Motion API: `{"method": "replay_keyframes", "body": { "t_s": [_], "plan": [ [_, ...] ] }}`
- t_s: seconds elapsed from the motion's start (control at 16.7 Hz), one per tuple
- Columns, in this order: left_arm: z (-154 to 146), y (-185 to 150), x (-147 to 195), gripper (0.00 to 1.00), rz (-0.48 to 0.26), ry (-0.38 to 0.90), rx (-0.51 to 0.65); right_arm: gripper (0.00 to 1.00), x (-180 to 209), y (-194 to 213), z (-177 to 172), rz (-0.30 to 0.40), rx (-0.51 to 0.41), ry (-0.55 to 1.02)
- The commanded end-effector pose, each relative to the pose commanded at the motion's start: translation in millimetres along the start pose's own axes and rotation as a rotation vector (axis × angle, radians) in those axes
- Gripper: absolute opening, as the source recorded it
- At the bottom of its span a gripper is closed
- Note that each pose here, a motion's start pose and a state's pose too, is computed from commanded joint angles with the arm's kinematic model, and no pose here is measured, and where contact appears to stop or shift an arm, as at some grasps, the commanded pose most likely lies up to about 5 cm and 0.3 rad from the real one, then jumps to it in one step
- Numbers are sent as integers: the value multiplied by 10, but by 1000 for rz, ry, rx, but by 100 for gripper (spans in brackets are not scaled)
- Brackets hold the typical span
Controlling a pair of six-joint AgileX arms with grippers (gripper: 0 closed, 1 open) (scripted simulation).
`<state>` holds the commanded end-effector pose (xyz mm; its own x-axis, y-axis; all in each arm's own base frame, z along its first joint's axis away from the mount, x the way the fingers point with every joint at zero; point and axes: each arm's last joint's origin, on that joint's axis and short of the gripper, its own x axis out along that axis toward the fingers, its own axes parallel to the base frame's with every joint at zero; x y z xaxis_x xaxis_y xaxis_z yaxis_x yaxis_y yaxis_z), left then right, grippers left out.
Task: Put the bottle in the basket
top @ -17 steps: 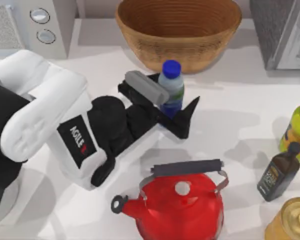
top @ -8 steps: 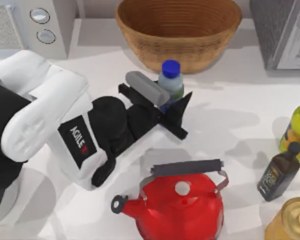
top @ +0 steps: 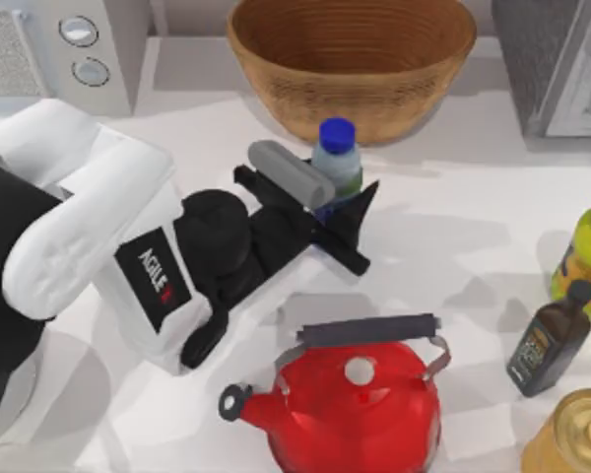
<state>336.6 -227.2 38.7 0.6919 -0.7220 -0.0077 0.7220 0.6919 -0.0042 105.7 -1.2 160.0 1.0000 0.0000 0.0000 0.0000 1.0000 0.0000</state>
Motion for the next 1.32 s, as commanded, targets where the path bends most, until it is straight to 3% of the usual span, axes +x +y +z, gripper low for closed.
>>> {"method": "replay_keyframes", "body": {
  "t_s": [0.54, 1.02, 1.32],
  "plan": [
    [91, -59, -96, 0, -23, 12, -5, 100, 0, 0, 0, 0, 0, 0],
    [528, -172, -806, 0, -73, 93, -54, 100, 0, 0, 0, 0, 0, 0],
    [882, -110, -1239, 0, -51, 34, -26, 100, 0, 0, 0, 0, 0, 0]
  ]
}}
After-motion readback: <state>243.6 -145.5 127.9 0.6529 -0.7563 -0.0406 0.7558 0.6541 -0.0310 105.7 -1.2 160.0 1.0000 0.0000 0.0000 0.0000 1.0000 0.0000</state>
